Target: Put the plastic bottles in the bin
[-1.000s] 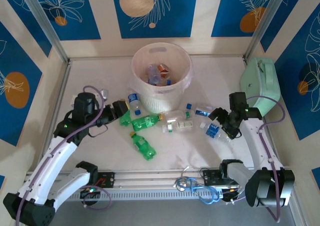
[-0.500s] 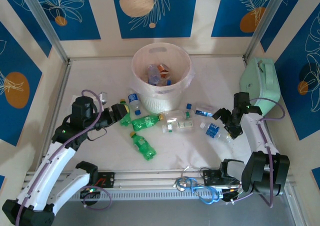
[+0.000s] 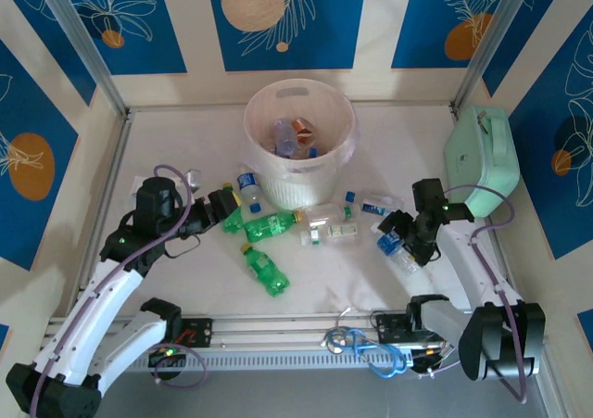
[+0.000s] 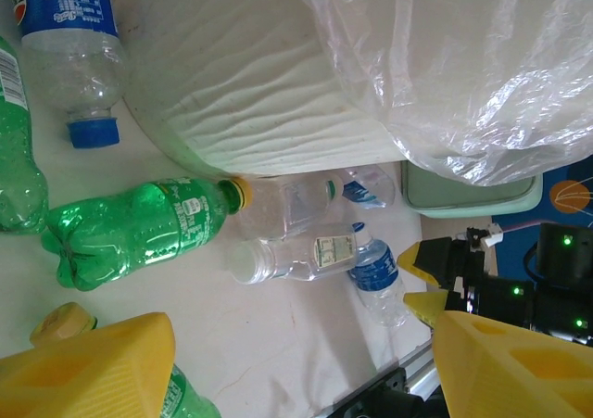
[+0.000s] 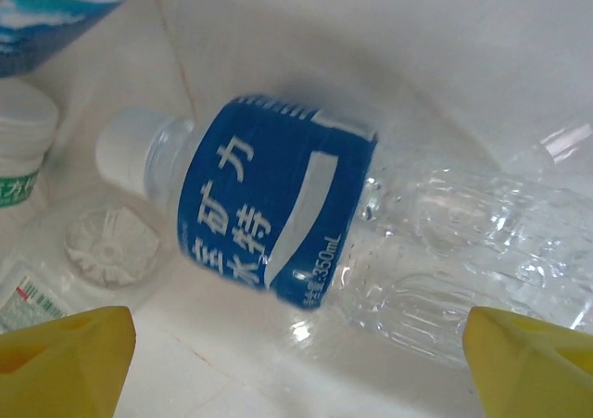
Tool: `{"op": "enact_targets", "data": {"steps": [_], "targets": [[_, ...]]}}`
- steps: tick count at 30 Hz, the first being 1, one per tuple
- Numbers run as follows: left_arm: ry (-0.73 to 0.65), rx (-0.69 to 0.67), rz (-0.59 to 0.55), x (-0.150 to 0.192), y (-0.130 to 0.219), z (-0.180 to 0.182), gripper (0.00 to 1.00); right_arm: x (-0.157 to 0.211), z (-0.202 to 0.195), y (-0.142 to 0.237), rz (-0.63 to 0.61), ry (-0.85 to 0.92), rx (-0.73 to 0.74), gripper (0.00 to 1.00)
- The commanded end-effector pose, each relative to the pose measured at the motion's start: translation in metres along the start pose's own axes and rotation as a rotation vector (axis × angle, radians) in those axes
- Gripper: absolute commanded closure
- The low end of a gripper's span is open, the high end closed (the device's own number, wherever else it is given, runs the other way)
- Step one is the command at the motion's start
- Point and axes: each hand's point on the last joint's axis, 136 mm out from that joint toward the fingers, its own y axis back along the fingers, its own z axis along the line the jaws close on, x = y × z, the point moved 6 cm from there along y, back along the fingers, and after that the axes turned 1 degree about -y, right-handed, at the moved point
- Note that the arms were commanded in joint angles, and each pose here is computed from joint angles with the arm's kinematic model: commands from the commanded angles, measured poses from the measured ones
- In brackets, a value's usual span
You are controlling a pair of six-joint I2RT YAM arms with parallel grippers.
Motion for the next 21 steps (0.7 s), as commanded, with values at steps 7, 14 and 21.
{"op": "enact_targets", "data": {"steps": [7,14,21], "targets": [[0.017,0.025,0.003,-0.001,-0.003,-0.001,0.27,0.022,0.002,0.016,-0.014,0.088,0.15,0.07],[0.017,0.017,0.006,0.001,-0.002,0.001,0.27,0.003,0.007,0.007,-0.054,0.103,0.215,0.04],[0.019,0.017,0.009,0.002,-0.001,0.002,0.27,-0.011,0.009,-0.022,-0.002,0.077,0.172,0.02]]}}
